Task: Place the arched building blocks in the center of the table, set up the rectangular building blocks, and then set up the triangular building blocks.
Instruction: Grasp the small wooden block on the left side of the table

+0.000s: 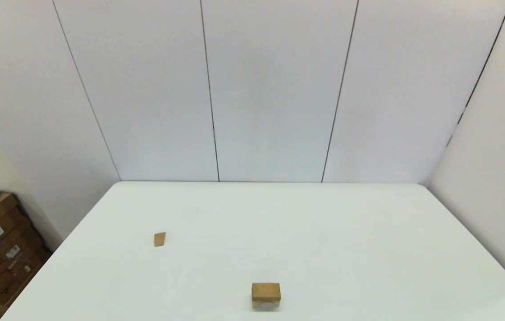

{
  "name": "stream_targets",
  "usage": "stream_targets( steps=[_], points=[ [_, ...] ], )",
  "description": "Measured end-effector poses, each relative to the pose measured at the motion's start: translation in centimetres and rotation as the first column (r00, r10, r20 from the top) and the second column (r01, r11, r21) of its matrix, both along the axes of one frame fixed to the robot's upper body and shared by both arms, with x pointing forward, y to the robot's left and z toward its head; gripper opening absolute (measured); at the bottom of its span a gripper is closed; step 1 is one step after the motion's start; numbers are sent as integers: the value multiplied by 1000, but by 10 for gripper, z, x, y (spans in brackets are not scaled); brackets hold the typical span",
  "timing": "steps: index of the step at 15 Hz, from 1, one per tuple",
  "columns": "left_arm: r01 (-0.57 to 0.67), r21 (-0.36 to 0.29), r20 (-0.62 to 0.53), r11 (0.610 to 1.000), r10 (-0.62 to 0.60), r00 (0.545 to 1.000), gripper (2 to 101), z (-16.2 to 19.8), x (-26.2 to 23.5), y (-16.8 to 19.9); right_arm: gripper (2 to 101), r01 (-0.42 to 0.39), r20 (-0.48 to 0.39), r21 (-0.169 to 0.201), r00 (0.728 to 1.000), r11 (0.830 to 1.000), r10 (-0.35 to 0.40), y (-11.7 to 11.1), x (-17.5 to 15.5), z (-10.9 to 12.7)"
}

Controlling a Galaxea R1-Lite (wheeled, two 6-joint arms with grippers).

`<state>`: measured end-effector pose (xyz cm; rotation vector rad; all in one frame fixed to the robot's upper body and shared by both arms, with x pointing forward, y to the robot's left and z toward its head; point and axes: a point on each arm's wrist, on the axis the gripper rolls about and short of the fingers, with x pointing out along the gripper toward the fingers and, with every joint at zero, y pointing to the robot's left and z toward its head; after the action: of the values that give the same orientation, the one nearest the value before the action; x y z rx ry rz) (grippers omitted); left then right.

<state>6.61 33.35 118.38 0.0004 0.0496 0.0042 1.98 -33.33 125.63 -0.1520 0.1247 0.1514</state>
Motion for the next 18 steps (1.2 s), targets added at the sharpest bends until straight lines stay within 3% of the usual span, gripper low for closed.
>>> stream_targets(
  steps=[5, 8, 12, 18],
  points=[
    [0, 0, 0, 1000, 0, 1000, 978, 0, 0, 0, 971, 59, 37, 50, 997, 997, -61, -1, 34, -54],
    [0, 0, 0, 1000, 0, 1000, 978, 0, 0, 0, 973, 69, 112, 109, 990, 992, -81, -2, 43, -61],
    [0, 0, 0, 1000, 0, 1000, 978, 0, 0, 0, 973, 135, 101, 83, 984, 987, -143, -3, 47, -72],
    [3, 27, -7, 1000, -2, 1000, 978, 22, -4, 0, 973, 142, 89, 127, 984, 982, -154, -3, 48, -74]
  ],
)
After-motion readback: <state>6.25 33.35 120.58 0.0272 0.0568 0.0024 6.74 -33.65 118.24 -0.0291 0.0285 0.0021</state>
